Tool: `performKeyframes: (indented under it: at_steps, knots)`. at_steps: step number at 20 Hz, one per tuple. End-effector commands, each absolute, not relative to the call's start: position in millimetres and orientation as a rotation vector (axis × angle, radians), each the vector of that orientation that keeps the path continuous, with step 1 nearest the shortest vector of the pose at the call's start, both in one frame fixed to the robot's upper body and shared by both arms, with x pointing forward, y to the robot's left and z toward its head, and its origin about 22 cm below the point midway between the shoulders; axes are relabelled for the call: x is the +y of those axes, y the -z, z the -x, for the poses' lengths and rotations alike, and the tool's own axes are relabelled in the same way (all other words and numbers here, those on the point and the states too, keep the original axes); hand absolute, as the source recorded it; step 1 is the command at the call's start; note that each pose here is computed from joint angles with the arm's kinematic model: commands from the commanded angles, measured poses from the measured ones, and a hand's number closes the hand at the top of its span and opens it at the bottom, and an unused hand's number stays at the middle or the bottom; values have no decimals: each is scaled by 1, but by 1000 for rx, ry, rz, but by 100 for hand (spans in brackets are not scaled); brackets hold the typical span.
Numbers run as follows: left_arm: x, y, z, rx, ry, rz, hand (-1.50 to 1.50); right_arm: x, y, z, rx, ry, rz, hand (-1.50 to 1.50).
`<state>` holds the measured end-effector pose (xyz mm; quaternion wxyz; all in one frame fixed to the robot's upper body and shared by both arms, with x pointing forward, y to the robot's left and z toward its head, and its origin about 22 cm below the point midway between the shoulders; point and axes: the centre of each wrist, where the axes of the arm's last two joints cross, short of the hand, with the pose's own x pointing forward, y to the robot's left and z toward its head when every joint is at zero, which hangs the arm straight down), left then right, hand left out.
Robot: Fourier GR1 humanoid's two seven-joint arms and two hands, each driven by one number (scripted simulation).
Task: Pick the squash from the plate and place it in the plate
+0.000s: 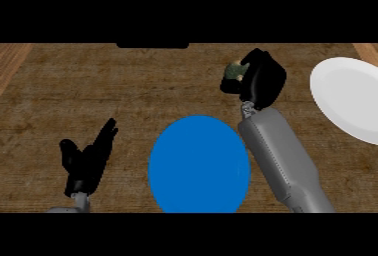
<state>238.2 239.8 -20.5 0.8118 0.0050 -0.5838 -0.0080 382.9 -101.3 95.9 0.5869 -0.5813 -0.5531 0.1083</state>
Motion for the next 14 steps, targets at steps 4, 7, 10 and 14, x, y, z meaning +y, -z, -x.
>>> performKeyframes:
  at_steps: [4, 7, 10, 14]
  knots:
    - [237, 34, -235, -1185, 1, -17, 0, -146, -109, -397, -1292, 142, 1418, 150]
    - [258, 29, -234, -1210, 19, -7, 0, -172, -90, -393, -1302, 252, 1445, 150]
    - [243, 41, -229, -1193, -3, 21, 0, -198, -88, -389, -1358, 351, 1447, 150]
    - [233, 33, -229, -1173, 15, 6, 0, -263, -74, -386, -1290, 334, 1561, 150]
